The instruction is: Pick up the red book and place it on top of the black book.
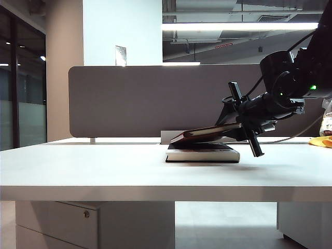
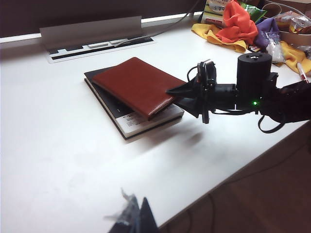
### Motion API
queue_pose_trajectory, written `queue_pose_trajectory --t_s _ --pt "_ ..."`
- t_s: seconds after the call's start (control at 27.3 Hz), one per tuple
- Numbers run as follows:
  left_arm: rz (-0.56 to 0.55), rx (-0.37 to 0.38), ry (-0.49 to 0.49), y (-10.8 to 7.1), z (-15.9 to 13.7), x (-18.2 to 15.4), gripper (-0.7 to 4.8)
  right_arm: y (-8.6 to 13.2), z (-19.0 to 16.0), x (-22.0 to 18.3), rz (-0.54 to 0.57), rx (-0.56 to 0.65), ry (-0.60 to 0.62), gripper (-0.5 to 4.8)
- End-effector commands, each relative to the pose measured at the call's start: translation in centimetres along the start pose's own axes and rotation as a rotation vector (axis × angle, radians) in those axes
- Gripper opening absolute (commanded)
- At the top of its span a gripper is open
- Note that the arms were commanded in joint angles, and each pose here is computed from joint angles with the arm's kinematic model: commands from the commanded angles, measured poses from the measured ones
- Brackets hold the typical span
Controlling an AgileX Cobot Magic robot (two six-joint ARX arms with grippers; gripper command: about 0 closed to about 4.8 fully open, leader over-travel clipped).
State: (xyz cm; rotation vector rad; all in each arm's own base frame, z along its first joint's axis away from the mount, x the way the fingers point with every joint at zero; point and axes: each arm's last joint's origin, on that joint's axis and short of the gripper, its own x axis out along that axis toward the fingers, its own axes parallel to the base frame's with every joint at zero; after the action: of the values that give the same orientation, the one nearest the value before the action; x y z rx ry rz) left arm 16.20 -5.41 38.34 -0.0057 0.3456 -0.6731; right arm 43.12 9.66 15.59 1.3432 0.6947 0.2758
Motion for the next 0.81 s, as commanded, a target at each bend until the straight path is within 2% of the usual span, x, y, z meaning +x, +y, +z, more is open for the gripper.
queue_pose_trajectory --t_s 0.04,0.18,0.37,0.81 --pt "-0.006 0.004 -0.006 -0.07 0.15 -0.17 -0.05 0.82 -0.05 -0.10 0.039 -0.032 0.014 1.09" --pt "-0.006 0.003 0.004 -0.07 0.05 -0.17 -0.05 0.77 -0.09 -0.10 0.037 -0.047 0.026 1.11" --pt "-0.007 0.008 0.008 -0.07 0.01 -0.17 -0.05 0.78 -0.12 -0.10 0.039 -0.045 0.037 2.07" --pt "-0.007 0.009 0.017 0.04 -0.05 0.08 -0.05 0.84 -0.25 -0.13 0.050 -0.042 0.083 2.09"
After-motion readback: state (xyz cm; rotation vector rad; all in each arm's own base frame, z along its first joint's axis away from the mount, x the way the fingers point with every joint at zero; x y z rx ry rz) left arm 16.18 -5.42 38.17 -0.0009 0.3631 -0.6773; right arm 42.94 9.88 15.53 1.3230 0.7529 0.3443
